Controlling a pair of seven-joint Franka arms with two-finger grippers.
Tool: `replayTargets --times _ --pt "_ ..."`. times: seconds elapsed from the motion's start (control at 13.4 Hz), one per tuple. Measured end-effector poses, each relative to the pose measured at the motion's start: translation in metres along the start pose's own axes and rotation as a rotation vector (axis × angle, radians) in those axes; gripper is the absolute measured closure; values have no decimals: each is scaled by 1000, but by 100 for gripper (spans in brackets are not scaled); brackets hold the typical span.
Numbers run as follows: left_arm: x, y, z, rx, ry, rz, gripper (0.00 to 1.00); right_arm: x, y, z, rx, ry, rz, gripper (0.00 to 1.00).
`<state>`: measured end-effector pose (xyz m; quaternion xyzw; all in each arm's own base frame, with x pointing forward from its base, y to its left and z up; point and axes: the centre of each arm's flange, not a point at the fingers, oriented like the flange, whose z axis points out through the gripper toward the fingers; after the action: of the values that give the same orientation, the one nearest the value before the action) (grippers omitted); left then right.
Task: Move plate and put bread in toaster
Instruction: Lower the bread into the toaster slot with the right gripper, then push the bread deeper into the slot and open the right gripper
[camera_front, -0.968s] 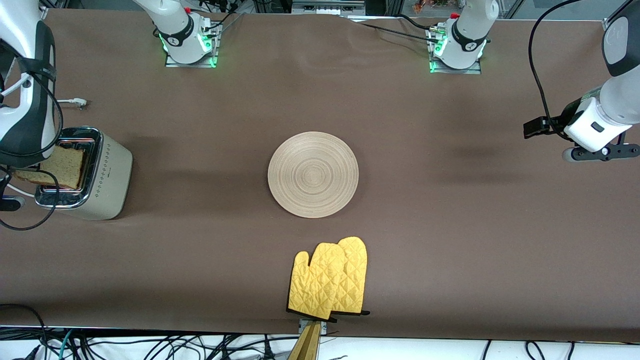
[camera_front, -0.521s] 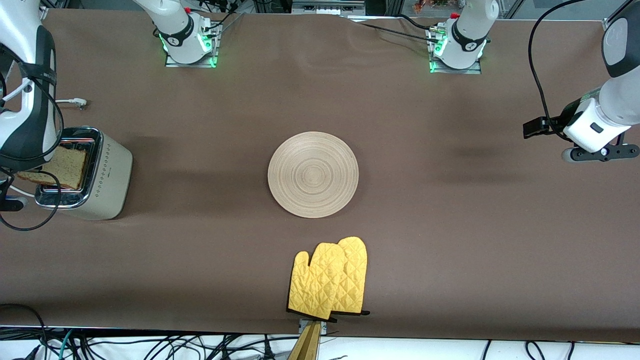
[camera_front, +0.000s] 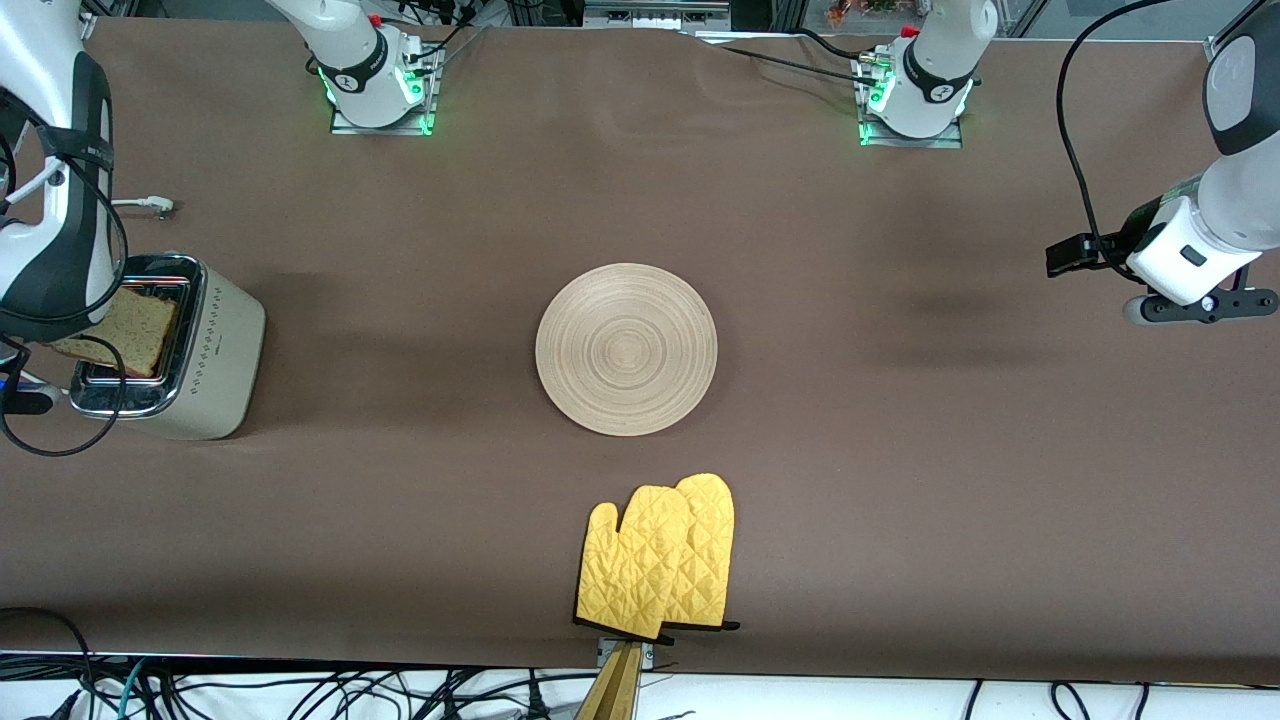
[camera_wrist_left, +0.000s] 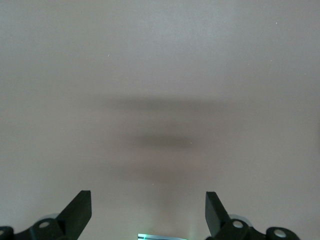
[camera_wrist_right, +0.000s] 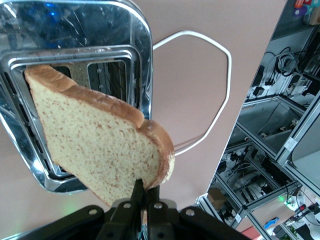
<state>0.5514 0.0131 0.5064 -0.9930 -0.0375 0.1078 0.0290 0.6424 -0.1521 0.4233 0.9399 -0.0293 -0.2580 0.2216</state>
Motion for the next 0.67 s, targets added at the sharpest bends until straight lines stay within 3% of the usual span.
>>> replayTargets --times 0.67 --pt "0 0 1 0 -5 0 0 -2 9 11 26 -36 12 94"
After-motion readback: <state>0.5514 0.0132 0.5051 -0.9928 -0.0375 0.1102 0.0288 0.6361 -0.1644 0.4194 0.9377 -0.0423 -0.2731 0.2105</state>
